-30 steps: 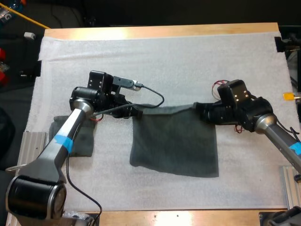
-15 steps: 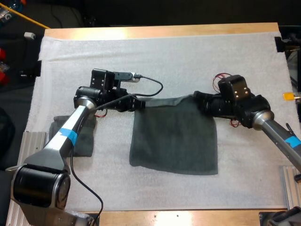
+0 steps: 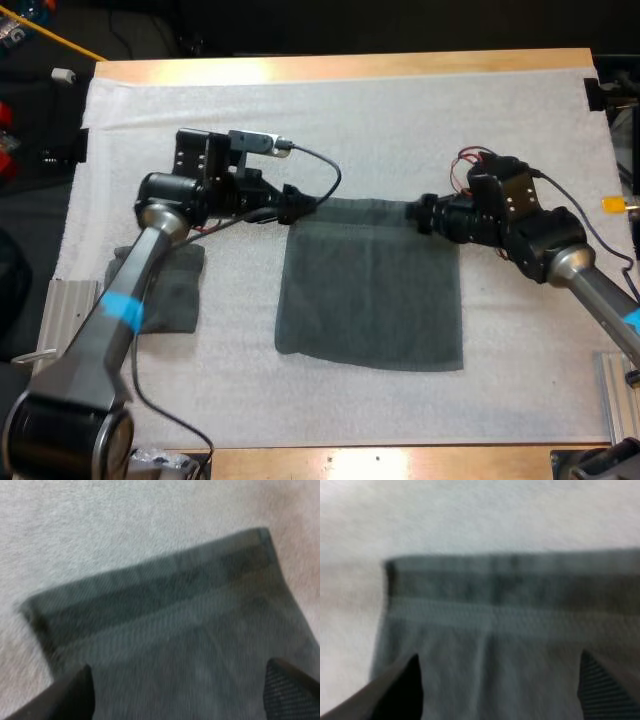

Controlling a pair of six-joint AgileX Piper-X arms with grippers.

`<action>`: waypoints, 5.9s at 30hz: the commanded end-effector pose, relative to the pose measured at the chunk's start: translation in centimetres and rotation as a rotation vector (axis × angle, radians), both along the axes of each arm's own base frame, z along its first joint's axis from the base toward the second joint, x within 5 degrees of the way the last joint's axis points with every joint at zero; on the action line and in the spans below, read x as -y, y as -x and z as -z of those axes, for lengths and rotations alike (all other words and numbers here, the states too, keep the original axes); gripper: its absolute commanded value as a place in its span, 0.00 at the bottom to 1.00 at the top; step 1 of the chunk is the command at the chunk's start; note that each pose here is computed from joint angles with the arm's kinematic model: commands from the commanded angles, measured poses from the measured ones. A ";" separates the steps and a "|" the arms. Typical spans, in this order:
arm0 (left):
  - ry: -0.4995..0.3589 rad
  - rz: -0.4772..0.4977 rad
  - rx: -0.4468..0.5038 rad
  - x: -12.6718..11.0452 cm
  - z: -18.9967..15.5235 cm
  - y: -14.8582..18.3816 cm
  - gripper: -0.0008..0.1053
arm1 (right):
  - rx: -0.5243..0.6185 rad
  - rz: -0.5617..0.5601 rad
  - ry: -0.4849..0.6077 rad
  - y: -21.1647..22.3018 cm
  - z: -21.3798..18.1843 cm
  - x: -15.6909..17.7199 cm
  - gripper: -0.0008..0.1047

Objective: Pick towel from pile, fold and stack

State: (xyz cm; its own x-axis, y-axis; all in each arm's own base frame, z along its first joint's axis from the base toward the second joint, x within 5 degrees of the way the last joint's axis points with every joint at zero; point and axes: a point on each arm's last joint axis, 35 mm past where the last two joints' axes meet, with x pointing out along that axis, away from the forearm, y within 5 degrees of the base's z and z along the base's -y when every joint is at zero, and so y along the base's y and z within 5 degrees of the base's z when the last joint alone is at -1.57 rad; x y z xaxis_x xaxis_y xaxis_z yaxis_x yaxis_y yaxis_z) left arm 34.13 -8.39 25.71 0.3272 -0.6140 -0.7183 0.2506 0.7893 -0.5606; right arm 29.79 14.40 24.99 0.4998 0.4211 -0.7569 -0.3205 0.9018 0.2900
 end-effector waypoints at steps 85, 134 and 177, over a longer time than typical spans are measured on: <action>-0.128 -0.032 -0.189 -4.2 1.0 20.8 0.61 | -0.436 0.214 -0.101 14.9 11.7 3.0 0.42; -0.111 0.244 -0.277 0.2 6.0 16.6 0.60 | -0.365 0.111 0.102 18.8 8.4 6.2 0.01; -0.151 0.307 -0.482 2.1 10.5 16.0 0.01 | -0.397 0.015 0.043 18.9 7.8 5.8 0.01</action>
State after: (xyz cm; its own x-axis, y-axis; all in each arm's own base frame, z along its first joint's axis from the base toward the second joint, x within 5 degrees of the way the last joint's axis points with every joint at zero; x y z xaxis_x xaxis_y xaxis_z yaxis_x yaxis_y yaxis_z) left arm 18.36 -10.59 15.01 -0.2322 -0.5179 -0.8233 0.2117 0.7993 -0.5625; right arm 10.94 8.49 16.94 0.1786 0.3635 -0.9143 -0.1595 0.9276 0.3377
